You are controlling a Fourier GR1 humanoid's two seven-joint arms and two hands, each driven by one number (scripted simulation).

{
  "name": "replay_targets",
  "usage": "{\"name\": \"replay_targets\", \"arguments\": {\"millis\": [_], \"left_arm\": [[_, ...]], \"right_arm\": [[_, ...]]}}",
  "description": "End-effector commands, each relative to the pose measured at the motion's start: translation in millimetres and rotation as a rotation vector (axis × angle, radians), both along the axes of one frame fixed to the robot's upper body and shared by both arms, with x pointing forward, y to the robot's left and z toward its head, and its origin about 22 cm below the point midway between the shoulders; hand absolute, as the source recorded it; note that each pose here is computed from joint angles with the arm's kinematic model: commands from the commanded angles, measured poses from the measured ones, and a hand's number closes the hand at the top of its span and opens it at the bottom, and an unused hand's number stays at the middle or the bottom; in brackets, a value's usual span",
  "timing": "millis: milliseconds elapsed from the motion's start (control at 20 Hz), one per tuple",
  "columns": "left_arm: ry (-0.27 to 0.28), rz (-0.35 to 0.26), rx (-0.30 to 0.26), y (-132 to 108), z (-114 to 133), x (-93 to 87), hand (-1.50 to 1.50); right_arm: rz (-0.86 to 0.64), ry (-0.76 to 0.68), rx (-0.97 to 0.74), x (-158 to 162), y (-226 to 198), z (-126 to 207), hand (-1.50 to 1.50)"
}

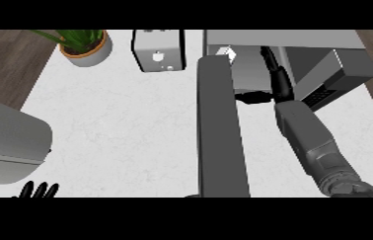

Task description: Pick up the milk, place it into the microwave and close the microwave

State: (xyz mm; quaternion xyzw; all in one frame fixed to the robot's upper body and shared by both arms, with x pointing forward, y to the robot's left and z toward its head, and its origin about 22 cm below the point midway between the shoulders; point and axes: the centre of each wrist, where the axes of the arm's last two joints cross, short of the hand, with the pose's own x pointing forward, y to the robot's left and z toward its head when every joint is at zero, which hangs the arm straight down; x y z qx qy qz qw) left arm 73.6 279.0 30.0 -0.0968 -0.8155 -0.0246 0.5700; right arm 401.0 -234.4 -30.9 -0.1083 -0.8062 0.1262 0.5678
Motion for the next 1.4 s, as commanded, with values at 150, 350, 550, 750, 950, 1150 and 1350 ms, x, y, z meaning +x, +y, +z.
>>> {"name": "replay_targets", "arguments": {"millis": [150,350,550,750,950,1150,1350], "left_arm": [[0.001,-0.060,0.023,-27.3,5.6,12.6,-1.50],[0.008,-0.109,0.036,-36.9,0.2,36.6,-1.50],[0.034,-0.128,0.052,-63.6,8.8,59.3,-1.50],[0.081,-0.214,0.098,-64.9,8.5,56.2,1.50],[0.093,-0.257,0.161,-84.0,0.5,76.0,1.50],[0.107,-0.277,0.216,-101.5,-1.1,96.3,1.50],[0.084,-0.313,0.297,-113.4,1.2,128.6,1.50]], "right_arm": [[0.063,0.019,0.076,-31.6,-13.9,-36.7,-1.50],[0.107,0.032,0.117,-48.8,-19.6,-51.9,-1.50],[0.104,0.076,0.140,-69.1,-23.9,-66.5,-1.50],[0.129,0.058,0.227,-105.2,-28.6,-89.9,-1.50],[0.137,0.040,0.206,-128.3,-50.8,-85.7,-1.50],[0.109,0.008,0.210,-147.8,-62.0,-69.1,-1.50],[0.020,0.016,0.158,-195.9,-89.7,-67.8,-1.50]]}}
